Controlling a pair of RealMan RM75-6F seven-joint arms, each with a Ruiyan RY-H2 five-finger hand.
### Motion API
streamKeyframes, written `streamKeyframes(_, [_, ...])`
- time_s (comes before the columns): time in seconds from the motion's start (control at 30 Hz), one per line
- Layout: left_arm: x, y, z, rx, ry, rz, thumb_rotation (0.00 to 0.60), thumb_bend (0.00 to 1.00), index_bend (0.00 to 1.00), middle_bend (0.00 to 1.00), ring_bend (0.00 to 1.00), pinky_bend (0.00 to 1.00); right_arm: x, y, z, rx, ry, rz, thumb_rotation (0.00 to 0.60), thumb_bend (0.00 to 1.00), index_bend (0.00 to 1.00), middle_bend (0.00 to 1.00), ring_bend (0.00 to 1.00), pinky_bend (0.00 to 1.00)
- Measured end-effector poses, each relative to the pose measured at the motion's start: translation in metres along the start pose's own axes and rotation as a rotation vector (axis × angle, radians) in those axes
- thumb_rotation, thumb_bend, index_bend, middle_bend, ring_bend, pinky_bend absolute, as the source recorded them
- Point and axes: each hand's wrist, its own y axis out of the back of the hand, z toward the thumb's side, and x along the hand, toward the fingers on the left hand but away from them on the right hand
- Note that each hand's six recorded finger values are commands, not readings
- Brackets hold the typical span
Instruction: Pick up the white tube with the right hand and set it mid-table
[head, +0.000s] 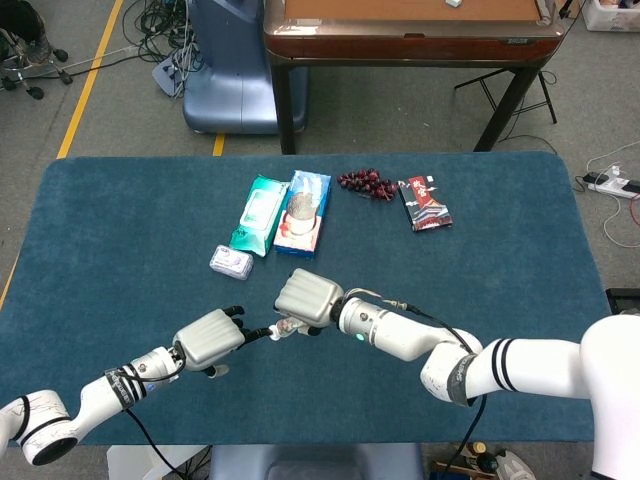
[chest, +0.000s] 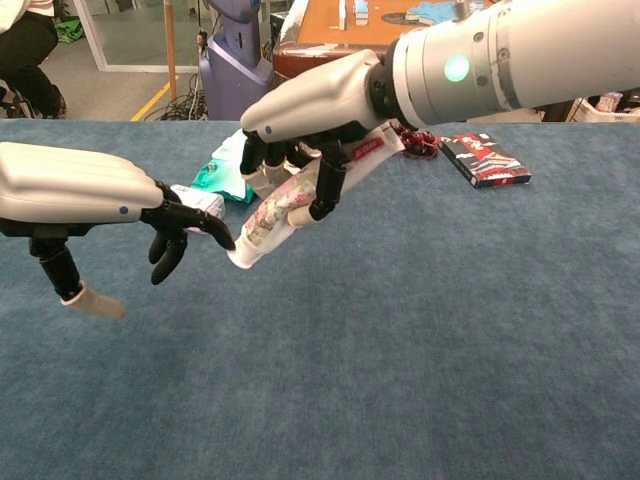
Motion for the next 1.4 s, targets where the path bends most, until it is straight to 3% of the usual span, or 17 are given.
streamKeyframes(1.4, [0.005, -0.003, 0.001, -0.005, -0.001, -0.012, 0.6, 0.2, 0.12, 0.48, 0.4, 0.14, 0.014, 0.005, -0.013, -0.083, -0.002, -0.097, 0.6, 0.96, 0.94, 0.82, 0.76, 0.37])
